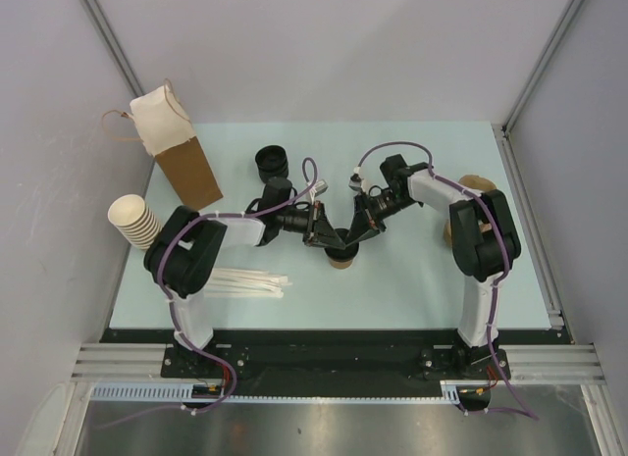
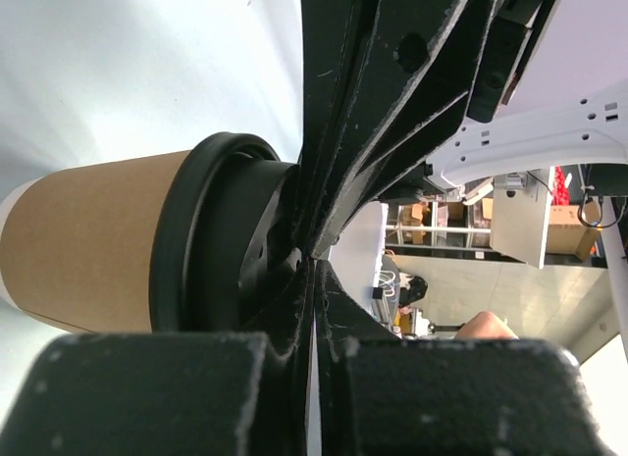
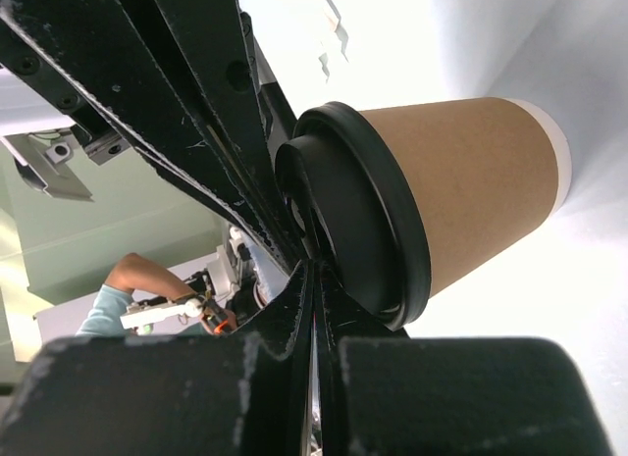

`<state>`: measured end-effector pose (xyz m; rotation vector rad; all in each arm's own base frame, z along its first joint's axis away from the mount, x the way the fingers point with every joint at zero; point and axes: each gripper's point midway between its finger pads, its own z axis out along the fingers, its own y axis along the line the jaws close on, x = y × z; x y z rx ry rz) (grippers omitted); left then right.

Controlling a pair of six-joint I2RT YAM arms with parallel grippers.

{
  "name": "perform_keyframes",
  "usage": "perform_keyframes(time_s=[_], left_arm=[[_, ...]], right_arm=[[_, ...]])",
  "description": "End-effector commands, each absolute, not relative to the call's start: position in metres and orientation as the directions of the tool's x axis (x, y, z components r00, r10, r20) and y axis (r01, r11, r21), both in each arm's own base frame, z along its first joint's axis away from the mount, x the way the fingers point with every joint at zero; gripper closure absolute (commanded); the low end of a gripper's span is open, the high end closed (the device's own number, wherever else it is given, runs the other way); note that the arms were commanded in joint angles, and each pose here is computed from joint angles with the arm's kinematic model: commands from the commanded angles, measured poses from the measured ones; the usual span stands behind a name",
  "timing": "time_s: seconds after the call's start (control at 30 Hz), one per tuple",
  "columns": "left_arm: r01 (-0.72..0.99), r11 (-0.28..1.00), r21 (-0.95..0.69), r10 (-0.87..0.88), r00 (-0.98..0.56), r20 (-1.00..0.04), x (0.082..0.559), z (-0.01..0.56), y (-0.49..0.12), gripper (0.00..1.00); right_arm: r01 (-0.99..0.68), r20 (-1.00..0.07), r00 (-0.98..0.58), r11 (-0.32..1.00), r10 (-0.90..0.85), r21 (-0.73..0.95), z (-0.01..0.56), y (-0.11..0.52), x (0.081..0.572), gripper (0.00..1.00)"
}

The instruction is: Pack the takeout coffee

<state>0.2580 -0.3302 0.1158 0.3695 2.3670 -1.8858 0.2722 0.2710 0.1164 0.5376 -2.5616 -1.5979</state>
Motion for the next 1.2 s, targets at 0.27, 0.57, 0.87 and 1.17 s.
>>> perform_keyframes(time_s=[0.27, 0.57, 0.87, 1.17], left_arm=[[0.167, 0.318, -0.933, 0.087, -0.985, -0.146, 0.27, 0.057, -0.32, 0.99], [0.118, 0.332, -0.936, 0.079, -0.992, -0.098, 0.269, 0.041, -0.318, 0.99], [0.169, 0.268, -0.948, 0.084, -0.985, -0.152, 0.272, 0.071, -0.324, 0.98], [0.347, 0.139, -0.928, 0.104, -0.937, -0.335, 0.272, 0.155, -0.336, 0.9]], right_arm=[[-0.212, -0.036, -0.943, 0.511, -0.332, 0.833, 0.062, 0.261, 0.276, 1.0], [-0.165, 0.009, -0.949, 0.521, -0.314, 0.837, 0.047, 0.257, 0.278, 1.0], [-0.199, -0.046, -0.94, 0.433, -0.338, 0.879, 0.077, 0.268, 0.273, 1.0], [-0.329, -0.212, -0.901, 0.276, -0.378, 0.903, 0.144, 0.287, 0.264, 0.9]])
